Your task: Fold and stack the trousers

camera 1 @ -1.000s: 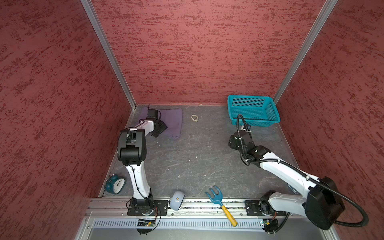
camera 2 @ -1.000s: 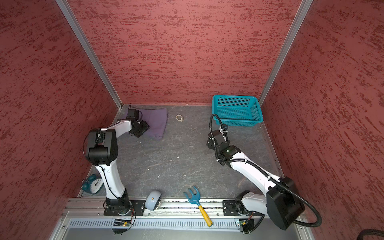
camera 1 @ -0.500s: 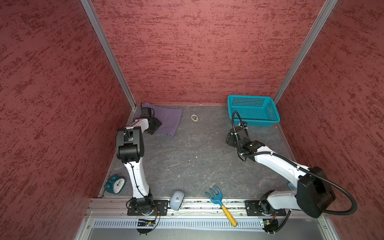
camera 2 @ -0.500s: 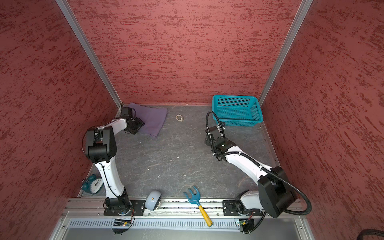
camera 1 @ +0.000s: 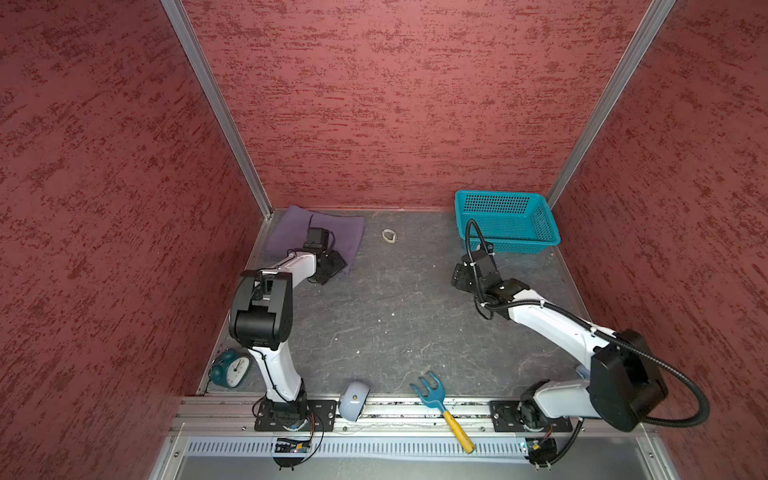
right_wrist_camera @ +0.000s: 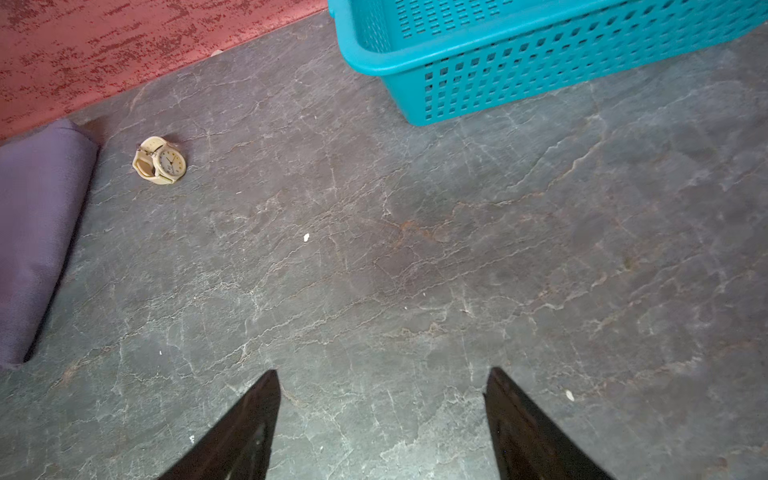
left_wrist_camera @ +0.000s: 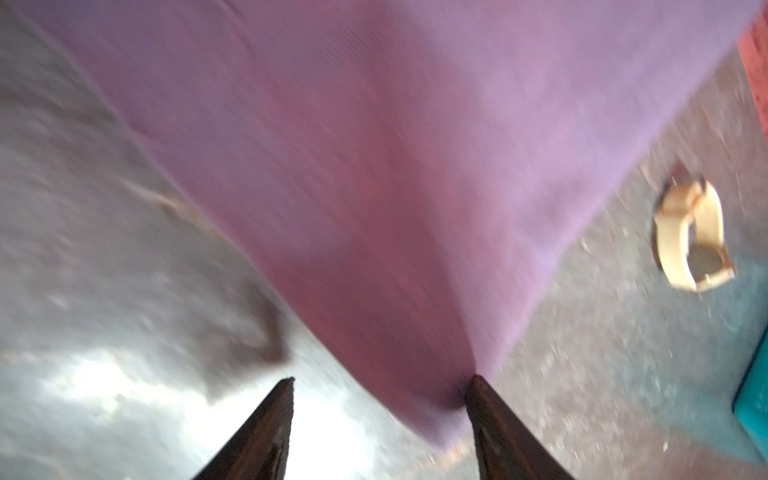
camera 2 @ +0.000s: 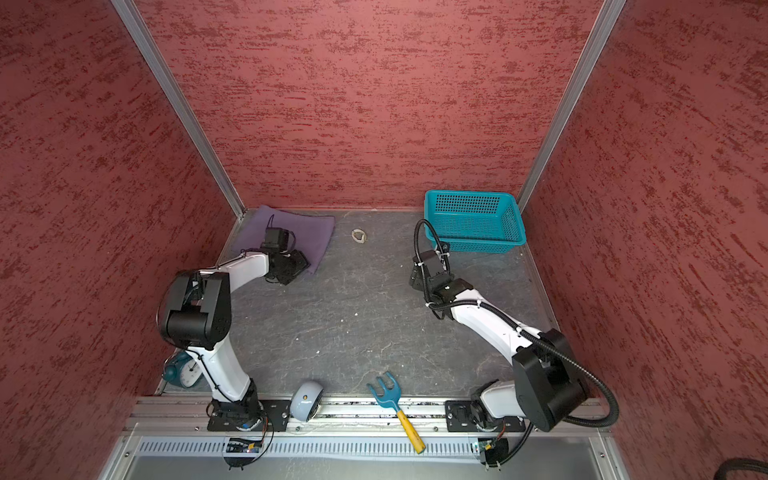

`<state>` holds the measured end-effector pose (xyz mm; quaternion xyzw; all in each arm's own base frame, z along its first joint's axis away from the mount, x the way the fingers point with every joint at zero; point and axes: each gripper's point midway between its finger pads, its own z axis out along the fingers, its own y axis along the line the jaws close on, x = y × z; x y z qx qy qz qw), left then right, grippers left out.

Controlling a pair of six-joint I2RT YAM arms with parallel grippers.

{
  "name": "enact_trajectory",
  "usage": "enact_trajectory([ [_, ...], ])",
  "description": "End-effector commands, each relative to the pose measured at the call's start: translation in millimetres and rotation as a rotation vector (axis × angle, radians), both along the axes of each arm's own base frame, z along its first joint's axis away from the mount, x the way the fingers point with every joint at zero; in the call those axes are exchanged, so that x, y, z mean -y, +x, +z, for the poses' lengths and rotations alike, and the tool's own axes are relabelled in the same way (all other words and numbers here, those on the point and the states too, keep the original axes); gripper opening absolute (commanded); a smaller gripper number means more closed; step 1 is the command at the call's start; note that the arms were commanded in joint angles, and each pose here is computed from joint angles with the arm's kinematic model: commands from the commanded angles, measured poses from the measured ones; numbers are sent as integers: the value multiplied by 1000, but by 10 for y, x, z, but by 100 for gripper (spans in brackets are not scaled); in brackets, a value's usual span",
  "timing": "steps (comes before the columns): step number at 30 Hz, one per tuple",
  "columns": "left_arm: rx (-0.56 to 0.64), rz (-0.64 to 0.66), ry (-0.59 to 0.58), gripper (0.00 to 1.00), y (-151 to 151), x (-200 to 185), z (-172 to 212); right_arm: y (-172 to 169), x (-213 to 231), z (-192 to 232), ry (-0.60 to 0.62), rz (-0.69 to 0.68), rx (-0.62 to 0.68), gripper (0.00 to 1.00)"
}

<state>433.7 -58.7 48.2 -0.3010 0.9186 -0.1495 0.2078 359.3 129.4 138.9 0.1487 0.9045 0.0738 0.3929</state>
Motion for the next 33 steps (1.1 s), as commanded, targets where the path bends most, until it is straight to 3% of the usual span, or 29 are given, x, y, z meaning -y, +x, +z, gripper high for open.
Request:
enact_trajectory([
  [1,-4,-3,28,67,-34,51,22,7,29,88,24,4,35,78],
  [11,-29,-15,48,67,288,204,-210,-162,251,58,19,-32,49,80],
  [22,-30,-1,50,59,627,222,-334,-161,401,20,3,-59,45,79],
  [33,-8,-56,-2,59,739,441,-305,-87,373,-11,17,-56,28,78],
])
